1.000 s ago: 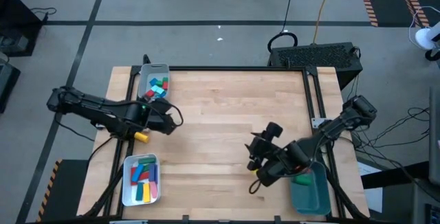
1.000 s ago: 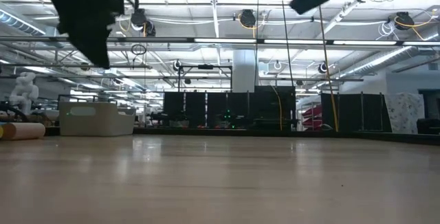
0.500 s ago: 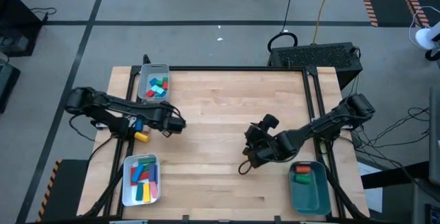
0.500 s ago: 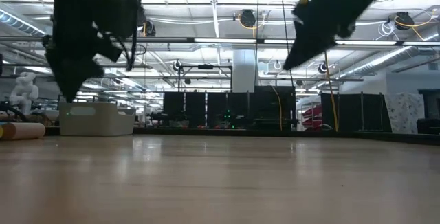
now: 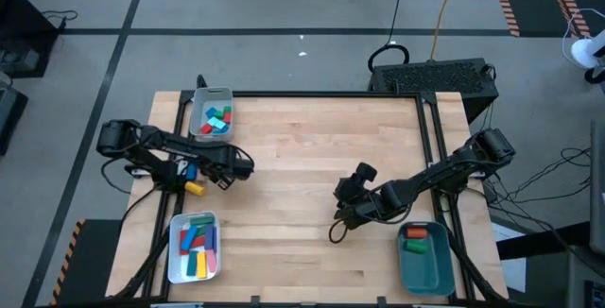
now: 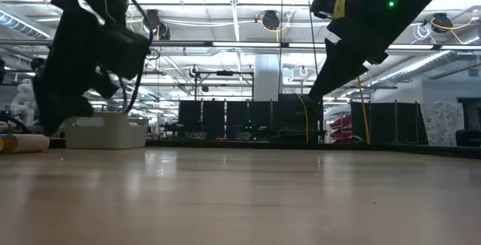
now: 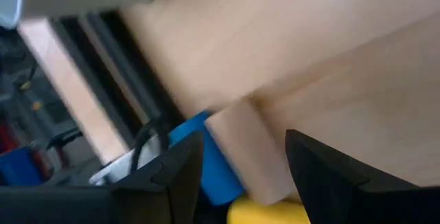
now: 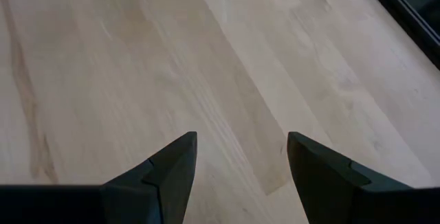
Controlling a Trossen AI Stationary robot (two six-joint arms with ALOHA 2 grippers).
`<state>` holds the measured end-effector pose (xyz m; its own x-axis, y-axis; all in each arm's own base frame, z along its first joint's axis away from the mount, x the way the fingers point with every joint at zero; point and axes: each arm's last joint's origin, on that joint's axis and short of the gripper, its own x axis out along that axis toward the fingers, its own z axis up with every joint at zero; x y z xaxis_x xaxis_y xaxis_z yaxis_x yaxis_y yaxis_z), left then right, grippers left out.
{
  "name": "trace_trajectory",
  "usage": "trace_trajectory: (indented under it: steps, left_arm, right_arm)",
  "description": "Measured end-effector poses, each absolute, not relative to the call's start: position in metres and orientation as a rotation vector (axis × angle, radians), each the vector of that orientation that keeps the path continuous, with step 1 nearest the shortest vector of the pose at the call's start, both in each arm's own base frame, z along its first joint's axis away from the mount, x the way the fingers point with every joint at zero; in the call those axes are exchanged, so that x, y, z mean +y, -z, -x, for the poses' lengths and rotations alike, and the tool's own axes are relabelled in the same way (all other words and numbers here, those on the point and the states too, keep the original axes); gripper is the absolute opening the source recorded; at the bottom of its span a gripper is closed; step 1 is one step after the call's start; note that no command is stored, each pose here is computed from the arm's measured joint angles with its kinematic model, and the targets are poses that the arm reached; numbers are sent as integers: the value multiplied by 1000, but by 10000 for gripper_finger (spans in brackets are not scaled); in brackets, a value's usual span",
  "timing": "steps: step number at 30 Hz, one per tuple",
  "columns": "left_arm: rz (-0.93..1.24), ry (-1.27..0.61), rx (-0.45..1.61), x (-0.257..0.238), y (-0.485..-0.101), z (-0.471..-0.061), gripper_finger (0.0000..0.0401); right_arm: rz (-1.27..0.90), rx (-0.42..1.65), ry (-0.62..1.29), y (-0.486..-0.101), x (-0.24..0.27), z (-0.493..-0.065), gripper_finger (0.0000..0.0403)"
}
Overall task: Sort blocks by size
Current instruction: Put the brown cylindrical block into the blue bin
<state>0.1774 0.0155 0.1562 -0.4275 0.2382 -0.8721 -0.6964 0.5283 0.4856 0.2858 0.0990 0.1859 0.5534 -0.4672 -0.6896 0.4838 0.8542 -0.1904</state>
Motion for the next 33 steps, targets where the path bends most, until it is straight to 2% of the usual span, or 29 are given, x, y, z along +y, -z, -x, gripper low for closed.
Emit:
trace_trajectory:
  steps: [17, 25, 33]
  left_arm:
    - [476, -1138, 1771, 26, -121, -159, 207]
    - [512, -1096, 1774, 25, -118, -161, 205]
    - [511, -1032, 1707, 23, -124, -177, 142]
  right_arm:
    - [-28, 824, 538, -186, 100, -286, 210]
    - [-4, 829, 515, -186, 105, -284, 210]
    - [-6, 827, 516, -186, 105, -284, 210]
